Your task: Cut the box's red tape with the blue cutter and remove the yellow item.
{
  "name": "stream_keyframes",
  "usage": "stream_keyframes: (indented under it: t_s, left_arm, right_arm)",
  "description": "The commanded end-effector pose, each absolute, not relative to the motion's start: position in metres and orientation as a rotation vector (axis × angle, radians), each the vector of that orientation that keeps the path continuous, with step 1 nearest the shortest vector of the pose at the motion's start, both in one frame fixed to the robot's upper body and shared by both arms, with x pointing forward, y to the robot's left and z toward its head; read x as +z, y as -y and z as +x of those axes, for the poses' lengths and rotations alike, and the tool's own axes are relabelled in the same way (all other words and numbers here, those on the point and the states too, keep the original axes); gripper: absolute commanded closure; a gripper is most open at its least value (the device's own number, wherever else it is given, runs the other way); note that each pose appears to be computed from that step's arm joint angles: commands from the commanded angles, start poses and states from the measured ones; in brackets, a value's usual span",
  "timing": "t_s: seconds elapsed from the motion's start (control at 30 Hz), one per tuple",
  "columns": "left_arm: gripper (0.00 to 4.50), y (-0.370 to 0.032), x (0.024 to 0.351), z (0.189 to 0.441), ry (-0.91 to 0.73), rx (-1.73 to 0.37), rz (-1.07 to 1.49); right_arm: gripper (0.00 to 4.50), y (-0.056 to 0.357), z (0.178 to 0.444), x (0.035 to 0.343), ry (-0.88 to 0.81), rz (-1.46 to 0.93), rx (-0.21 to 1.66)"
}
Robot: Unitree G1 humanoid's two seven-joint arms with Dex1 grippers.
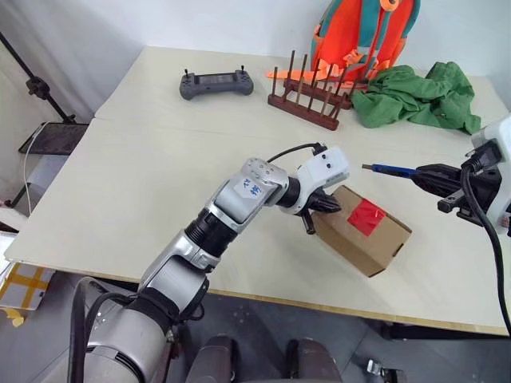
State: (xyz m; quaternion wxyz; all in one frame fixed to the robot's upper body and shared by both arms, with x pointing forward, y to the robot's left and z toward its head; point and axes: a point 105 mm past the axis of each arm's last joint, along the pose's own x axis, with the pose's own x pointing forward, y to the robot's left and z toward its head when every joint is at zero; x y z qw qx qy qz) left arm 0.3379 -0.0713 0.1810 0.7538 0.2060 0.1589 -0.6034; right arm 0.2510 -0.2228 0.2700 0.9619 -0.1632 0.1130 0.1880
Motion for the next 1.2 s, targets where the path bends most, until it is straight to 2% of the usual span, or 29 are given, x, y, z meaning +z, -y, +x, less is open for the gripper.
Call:
stream_keyframes:
  t_s: [0.03,0.33,0.63,1.2]
  left_arm:
    - [4.46,0.078,0.193,0.337,-0.348,-1.290,0.465]
    - [4.46,0.085,0.188,0.326,-0.411,-1.332,0.424]
    - [4.46,0.082,0.183,0.327,-0.434,-1.321,0.421]
    - [4.46,0.084,0.184,0.329,-0.435,-1.312,0.406]
  right_arm:
    - [4.34,0.223,0.246,0.277,-0.210,-0.358,0.377]
    - [4.34,0.225,0.240,0.274,-0.255,-0.372,0.402]
    - [4.34,0.226,0.233,0.270,-0.287,-0.366,0.423]
    - [4.34,0.234,0.253,0.251,-0.333,-0.332,0.412]
